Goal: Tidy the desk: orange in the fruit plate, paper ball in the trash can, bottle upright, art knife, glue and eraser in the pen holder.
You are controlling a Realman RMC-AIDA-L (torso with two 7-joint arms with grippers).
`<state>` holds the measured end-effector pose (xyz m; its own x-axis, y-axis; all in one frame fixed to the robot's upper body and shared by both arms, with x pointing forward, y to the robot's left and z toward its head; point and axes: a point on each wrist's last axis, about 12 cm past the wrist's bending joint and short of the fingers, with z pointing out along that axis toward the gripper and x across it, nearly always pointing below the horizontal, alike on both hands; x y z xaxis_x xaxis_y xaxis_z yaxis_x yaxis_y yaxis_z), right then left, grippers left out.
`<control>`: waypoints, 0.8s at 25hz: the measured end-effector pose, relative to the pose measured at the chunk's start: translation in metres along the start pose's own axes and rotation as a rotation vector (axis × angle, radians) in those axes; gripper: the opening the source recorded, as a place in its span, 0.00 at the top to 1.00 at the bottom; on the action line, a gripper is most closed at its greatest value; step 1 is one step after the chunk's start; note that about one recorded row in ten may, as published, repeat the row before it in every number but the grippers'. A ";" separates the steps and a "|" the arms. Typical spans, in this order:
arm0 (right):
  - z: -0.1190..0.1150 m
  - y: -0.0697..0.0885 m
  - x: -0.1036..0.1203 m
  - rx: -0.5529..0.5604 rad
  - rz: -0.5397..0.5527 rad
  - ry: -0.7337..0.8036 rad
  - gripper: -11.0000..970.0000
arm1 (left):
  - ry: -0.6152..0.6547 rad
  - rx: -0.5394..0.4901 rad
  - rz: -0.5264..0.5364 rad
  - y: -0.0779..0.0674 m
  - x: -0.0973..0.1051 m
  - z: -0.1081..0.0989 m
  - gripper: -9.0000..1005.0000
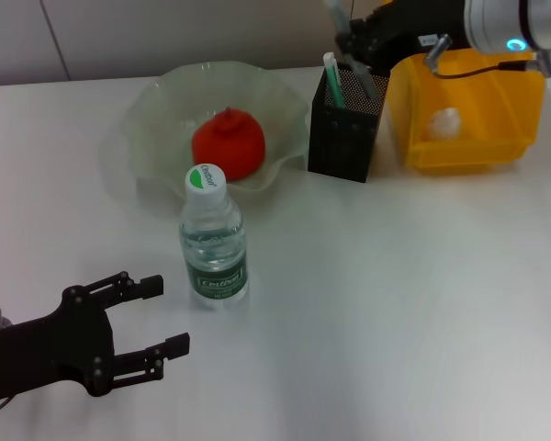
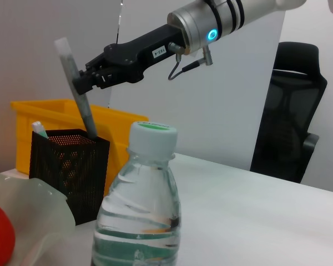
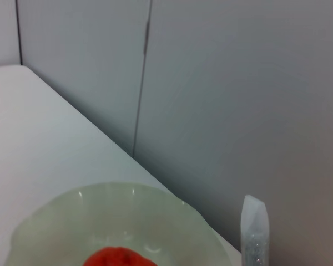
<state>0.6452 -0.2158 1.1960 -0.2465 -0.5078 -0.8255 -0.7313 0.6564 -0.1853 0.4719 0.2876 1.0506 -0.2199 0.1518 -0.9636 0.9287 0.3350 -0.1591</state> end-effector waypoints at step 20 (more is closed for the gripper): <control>-0.010 -0.007 0.015 0.007 0.101 -0.004 0.49 | -0.002 0.004 -0.002 0.000 -0.001 0.000 0.20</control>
<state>0.6406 -0.2337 1.1900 -0.3164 -0.4366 -0.8422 -0.6983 0.7081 -0.1047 0.4720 0.2872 1.0512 -0.2215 0.1490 -0.9637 0.9293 0.3316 -0.1624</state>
